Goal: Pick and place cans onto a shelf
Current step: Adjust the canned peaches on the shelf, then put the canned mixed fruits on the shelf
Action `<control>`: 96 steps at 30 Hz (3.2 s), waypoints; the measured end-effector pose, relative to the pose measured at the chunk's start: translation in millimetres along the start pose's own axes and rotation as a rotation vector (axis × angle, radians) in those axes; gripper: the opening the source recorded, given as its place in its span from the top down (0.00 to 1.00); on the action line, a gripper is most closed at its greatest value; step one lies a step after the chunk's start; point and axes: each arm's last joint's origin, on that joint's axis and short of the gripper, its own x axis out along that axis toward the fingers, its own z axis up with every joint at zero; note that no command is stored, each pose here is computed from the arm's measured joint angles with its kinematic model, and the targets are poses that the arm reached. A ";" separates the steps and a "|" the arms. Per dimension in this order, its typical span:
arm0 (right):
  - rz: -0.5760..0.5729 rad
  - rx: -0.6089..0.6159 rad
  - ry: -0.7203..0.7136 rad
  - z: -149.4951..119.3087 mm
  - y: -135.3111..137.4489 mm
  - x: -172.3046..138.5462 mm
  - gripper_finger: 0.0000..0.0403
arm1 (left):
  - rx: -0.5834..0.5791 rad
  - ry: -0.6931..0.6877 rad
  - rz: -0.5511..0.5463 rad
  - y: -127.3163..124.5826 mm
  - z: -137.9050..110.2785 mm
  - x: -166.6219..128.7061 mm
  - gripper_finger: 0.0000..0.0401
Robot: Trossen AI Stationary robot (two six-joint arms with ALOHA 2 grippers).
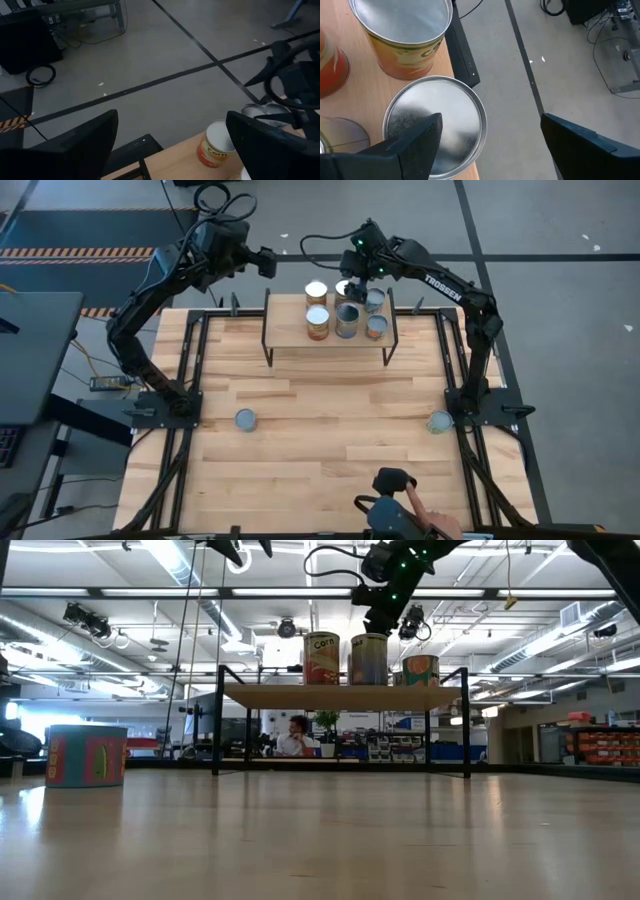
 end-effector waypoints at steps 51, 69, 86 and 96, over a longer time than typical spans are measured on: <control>0.234 0.289 -0.516 11.8 92.8 -236.8 0.14 | 0.399 0.744 -0.464 -12.4 -294.3 -93.3 0.11; 0.324 0.320 -0.344 0.8 118.4 -238.5 0.14 | 0.761 0.768 -0.625 0.2 -373.9 -71.7 0.11; 0.336 0.280 -0.331 -5.9 117.2 -243.5 0.14 | 0.838 0.782 -0.634 -29.5 -401.7 -33.8 0.13; 0.311 0.255 -0.319 -14.8 103.1 -244.1 0.14 | 0.776 0.753 -0.641 -48.9 -358.0 -41.9 0.29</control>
